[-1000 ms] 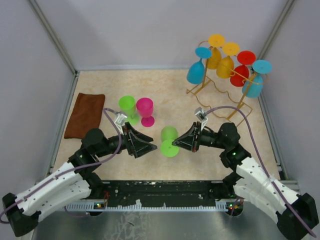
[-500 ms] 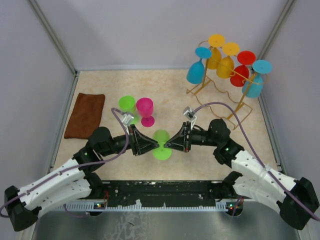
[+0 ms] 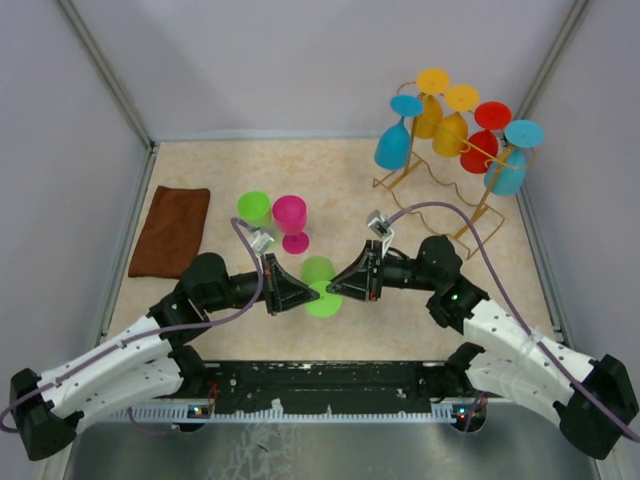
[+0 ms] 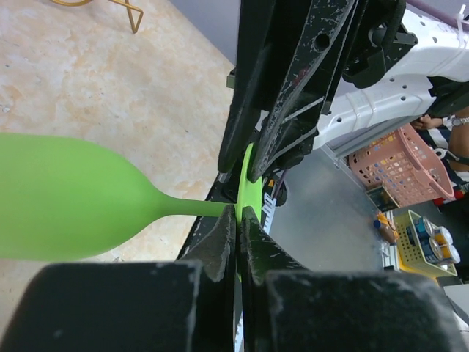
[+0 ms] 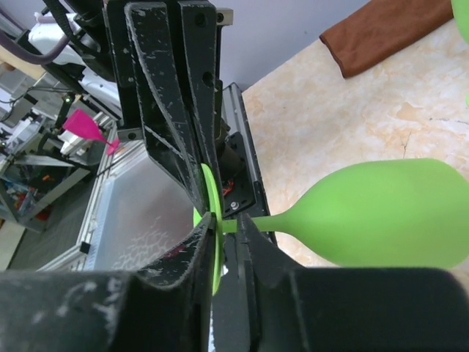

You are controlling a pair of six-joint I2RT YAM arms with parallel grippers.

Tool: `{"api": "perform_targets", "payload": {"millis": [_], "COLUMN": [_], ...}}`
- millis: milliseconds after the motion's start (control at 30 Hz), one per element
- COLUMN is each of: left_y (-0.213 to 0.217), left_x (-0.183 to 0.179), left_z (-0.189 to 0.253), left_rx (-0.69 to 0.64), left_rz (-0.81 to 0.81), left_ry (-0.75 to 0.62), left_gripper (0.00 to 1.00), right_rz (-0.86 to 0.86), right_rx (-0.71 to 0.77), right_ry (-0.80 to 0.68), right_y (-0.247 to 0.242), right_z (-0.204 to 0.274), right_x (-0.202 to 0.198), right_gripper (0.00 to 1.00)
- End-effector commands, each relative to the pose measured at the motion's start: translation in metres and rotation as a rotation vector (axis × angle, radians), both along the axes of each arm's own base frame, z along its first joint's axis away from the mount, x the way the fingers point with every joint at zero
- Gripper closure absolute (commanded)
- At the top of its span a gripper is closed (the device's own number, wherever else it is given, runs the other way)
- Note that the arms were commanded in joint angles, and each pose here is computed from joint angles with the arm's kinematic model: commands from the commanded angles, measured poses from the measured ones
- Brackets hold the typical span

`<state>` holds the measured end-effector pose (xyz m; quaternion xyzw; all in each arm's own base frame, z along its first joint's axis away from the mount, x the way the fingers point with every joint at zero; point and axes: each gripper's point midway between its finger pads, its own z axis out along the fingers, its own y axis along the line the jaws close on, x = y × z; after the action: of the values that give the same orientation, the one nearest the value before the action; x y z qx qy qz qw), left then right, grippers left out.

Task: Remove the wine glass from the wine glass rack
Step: Place the wine glass at the center of the board.

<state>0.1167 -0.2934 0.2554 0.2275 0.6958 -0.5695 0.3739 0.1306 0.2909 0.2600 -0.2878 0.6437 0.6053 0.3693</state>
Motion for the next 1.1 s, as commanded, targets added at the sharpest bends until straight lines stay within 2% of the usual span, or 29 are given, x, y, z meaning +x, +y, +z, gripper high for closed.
{"api": "perform_targets", "payload": {"millis": [0, 100, 233, 367, 467, 533, 633, 700, 867, 1033, 1067], "left_y": [0.002, 0.005, 0.009, 0.01, 0.01, 0.011, 0.013, 0.014, 0.016, 0.016, 0.017], "left_x": [-0.006, -0.005, -0.002, -0.001, 0.0, -0.002, -0.003, -0.003, -0.002, -0.003, -0.004], "left_z": [0.03, 0.034, 0.036, 0.036, 0.036, 0.036, 0.033, 0.031, 0.029, 0.025, 0.025], "left_rx": [-0.067, -0.079, -0.099, -0.109, -0.108, -0.107, -0.098, -0.092, -0.084, -0.079, -0.078], "left_rz": [-0.02, 0.001, 0.03, 0.045, 0.048, 0.041, 0.045, 0.051, 0.063, 0.057, 0.057], "left_ry": [-0.073, -0.085, -0.097, -0.101, -0.1, -0.099, -0.092, -0.089, -0.087, -0.078, -0.078], "left_gripper": [1.0, 1.0, 1.0, 1.0, 1.0, 1.0, 1.0, 1.0, 1.0, 1.0, 1.0], "right_rz": [0.052, 0.081, 0.132, 0.186, 0.181, 0.141, 0.079, 0.097, 0.071, 0.09, 0.092], "right_rx": [0.01, -0.061, -0.103, -0.079, -0.082, -0.074, -0.052, -0.027, -0.003, 0.027, 0.029], "right_ry": [-0.076, -0.067, -0.056, -0.083, -0.109, -0.115, -0.11, -0.103, -0.089, -0.08, -0.078], "right_y": [0.001, -0.001, 0.001, 0.013, 0.022, 0.026, 0.028, 0.029, 0.03, 0.029, 0.029], "right_z": [0.018, 0.003, -0.007, -0.001, 0.001, 0.004, 0.006, 0.009, 0.015, 0.018, 0.019], "right_x": [-0.008, -0.015, -0.028, -0.04, -0.038, -0.03, -0.019, -0.022, -0.019, -0.025, -0.025], "right_gripper": [0.76, 0.67, 0.62, 0.62, 0.72, 0.72, 0.66, 0.56, 0.5, 0.55, 0.59]}}
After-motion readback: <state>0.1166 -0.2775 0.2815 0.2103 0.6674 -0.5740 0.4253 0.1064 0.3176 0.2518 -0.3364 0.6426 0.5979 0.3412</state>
